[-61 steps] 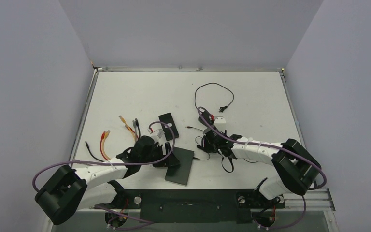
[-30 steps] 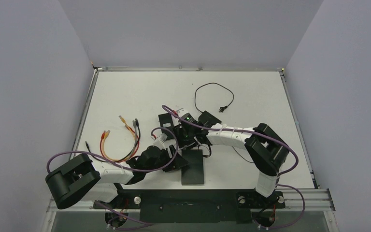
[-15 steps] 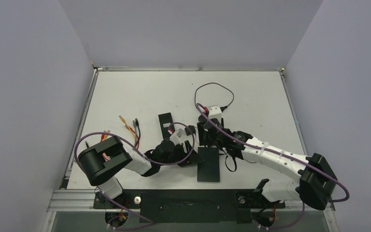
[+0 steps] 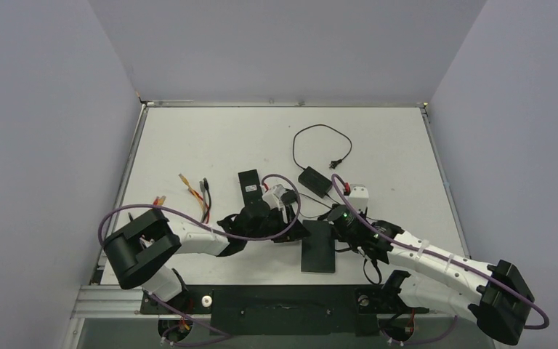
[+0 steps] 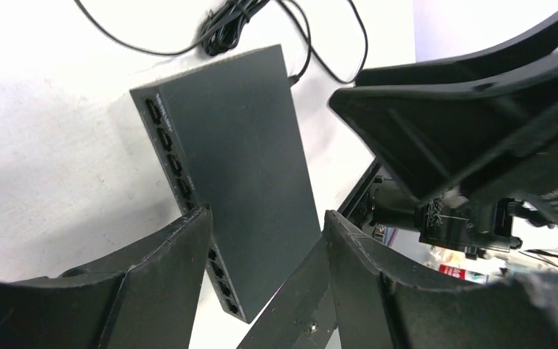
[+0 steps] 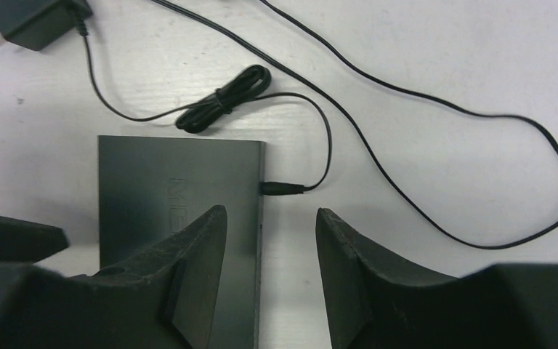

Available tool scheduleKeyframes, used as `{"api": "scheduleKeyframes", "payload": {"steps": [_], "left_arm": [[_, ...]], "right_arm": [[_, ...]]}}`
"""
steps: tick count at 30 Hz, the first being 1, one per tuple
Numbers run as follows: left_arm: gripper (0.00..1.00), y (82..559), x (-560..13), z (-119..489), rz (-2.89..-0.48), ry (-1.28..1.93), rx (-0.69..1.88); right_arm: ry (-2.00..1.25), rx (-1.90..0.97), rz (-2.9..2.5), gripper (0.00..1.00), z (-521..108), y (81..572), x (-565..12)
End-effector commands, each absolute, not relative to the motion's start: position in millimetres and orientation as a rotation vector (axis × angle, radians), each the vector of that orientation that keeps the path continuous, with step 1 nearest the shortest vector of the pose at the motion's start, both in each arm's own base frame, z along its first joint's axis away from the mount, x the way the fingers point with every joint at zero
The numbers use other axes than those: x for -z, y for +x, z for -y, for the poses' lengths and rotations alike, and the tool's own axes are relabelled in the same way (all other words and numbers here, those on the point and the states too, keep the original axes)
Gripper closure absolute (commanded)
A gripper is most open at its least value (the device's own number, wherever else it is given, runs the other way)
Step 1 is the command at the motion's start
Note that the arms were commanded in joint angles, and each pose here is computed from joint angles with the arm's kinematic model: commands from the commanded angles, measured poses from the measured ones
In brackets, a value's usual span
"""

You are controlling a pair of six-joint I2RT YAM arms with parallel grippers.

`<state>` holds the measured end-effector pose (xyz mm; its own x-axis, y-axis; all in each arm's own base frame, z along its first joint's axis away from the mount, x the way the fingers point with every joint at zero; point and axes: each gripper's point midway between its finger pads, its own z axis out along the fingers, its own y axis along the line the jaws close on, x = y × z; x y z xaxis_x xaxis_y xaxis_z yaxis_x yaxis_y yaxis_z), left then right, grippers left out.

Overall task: Insert the plug into the switch port
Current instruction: Adjust the switch port at the center of the board.

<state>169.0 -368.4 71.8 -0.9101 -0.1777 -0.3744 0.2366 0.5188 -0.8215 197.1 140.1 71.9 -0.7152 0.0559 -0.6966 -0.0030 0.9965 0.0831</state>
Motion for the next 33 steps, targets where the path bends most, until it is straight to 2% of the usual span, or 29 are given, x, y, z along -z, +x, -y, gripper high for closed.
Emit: {"api": "scheduleKeyframes", "payload": {"steps": [1, 14, 24, 33], "left_arm": [[0.45, 184, -85, 358, -2.316, 0.135, 1.192], [0.44, 184, -75, 325, -2.346, 0.141, 1.043], [0.44, 175, -66, 324, -2.381, 0.171, 1.062], [0.44, 171, -65, 322, -2.39, 0.176, 1.07]], "right_arm": [[0.176, -0.071, -2.344, 0.55, -129, 200, -65], [0.195, -0.177, -2.347, 0.53, -159, 225, -56], [0.162, -0.221, -2.349, 0.53, -170, 243, -49], [0.061, -0.383, -2.428, 0.53, -203, 237, -36]]}}
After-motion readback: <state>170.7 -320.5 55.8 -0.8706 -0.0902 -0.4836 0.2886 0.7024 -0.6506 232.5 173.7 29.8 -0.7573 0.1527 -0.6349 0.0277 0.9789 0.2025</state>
